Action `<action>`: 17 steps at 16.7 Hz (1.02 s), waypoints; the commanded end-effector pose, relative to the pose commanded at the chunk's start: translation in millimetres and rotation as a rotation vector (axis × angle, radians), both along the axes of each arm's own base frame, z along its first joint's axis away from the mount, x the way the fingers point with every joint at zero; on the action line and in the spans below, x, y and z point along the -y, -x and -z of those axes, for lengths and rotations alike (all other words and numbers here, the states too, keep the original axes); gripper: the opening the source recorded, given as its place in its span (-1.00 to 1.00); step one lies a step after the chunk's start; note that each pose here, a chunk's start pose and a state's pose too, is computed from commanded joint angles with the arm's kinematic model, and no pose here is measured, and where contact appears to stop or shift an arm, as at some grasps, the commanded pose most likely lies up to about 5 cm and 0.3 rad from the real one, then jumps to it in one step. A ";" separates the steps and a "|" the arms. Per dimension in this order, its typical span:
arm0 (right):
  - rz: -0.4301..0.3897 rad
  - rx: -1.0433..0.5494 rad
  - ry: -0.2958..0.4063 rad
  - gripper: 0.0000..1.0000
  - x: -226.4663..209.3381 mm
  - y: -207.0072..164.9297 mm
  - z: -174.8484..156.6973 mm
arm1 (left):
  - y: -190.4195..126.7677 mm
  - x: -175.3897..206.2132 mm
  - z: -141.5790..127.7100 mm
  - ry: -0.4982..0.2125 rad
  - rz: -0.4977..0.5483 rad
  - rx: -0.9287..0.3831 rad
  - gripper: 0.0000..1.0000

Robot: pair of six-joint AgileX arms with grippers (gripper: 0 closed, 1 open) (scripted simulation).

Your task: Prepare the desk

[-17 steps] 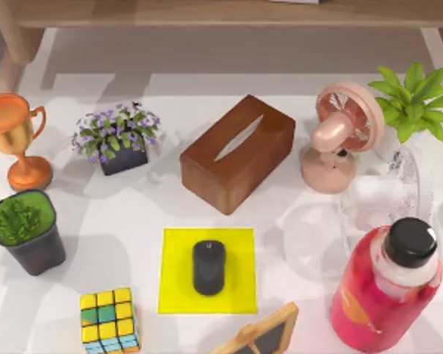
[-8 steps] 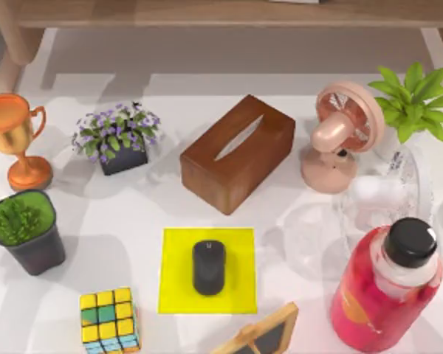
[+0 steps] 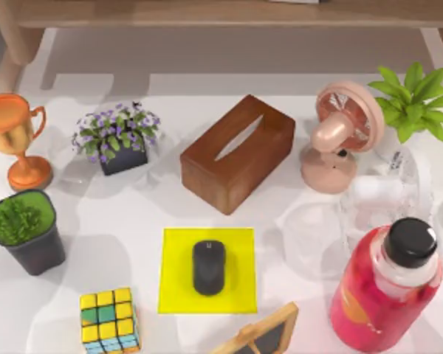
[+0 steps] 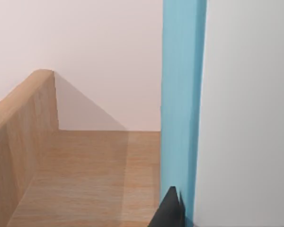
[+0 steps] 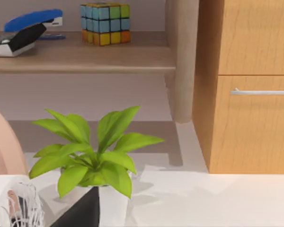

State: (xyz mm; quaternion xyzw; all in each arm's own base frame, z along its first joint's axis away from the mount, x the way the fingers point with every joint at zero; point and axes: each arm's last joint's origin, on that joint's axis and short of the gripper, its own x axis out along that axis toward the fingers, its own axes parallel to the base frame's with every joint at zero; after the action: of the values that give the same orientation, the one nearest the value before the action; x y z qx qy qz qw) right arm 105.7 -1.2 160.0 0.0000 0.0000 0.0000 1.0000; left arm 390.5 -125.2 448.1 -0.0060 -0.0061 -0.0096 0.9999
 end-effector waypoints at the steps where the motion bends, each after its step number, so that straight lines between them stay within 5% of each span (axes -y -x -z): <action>1: 0.000 0.000 0.000 1.00 0.0 0.0 0.0 | 0.0 0.0 0.0 0.000 0.000 0.000 -1.00; 5: 0.000 0.000 0.000 1.00 0.0 0.0 0.0 | 4.4 -12.7 -11.8 -0.008 -0.019 0.043 -1.00; 8: 0.000 0.000 0.000 1.00 0.0 0.0 0.0 | 18.4 -55.9 -35.4 -0.072 -0.101 0.141 -1.00; 12: 0.000 0.000 0.000 1.00 0.0 0.0 0.0 | 28.3 -140.7 -32.1 -0.296 -0.298 0.160 -1.00; 17: 0.000 0.000 0.000 1.00 0.0 0.0 0.0 | 37.4 -261.9 44.0 -0.673 -0.499 -0.098 -1.00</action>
State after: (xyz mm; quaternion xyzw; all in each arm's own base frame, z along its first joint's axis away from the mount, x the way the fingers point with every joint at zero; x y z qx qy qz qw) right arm 105.7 -1.2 160.0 0.0000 0.0000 0.0000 1.0000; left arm 353.2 136.7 404.1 0.3221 0.0436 0.2318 0.9169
